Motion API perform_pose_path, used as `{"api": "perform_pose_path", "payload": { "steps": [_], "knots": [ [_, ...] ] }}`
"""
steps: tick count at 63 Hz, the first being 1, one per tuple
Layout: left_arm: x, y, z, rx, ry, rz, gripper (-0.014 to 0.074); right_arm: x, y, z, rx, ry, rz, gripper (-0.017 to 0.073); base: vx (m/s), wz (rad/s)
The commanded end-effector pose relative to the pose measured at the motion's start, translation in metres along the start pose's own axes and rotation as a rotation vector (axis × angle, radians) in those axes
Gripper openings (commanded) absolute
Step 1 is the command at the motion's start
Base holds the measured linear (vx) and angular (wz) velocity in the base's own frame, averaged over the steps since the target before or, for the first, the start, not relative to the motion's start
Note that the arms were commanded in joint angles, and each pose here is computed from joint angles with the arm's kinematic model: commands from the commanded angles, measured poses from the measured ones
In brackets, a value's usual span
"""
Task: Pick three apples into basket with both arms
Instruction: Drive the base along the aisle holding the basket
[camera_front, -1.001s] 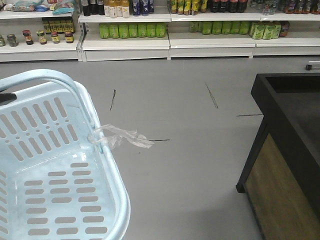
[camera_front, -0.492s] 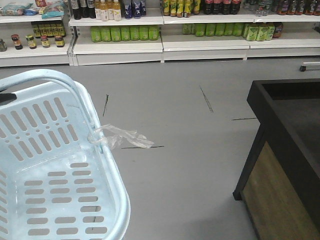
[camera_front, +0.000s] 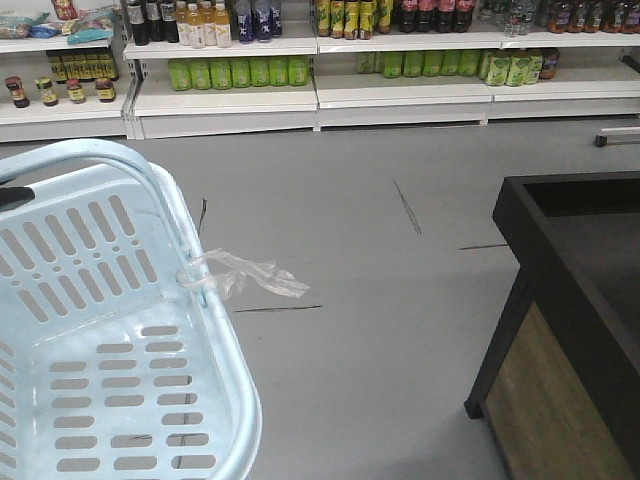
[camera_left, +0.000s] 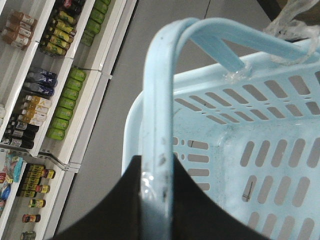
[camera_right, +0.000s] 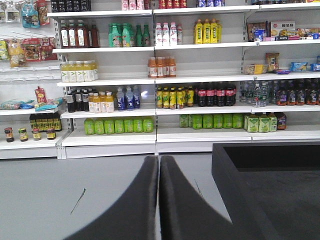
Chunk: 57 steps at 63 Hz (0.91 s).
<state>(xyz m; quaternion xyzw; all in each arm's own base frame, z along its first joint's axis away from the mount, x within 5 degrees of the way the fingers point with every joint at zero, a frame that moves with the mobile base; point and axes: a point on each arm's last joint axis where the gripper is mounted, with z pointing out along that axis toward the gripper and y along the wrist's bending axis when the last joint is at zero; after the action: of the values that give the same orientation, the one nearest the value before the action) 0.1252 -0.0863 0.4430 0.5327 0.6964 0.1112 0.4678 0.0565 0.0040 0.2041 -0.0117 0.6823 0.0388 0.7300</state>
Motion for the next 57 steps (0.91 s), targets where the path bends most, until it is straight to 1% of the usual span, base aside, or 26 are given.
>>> {"api": "perform_pose_path", "payload": {
  "steps": [1,57],
  "knots": [
    [-0.0076,0.0108,-0.0126,-0.078,-0.097,-0.016,-0.0006,-0.0022,0.0001,-0.0005,-0.002,-0.066,-0.01,-0.0009,0.12,0.0],
    [-0.0076,0.0108,-0.0126,-0.078,-0.097,-0.016,-0.0006,-0.0022,0.0001,-0.0005,-0.002,-0.066,-0.01,-0.0009,0.11,0.05]
  ]
}}
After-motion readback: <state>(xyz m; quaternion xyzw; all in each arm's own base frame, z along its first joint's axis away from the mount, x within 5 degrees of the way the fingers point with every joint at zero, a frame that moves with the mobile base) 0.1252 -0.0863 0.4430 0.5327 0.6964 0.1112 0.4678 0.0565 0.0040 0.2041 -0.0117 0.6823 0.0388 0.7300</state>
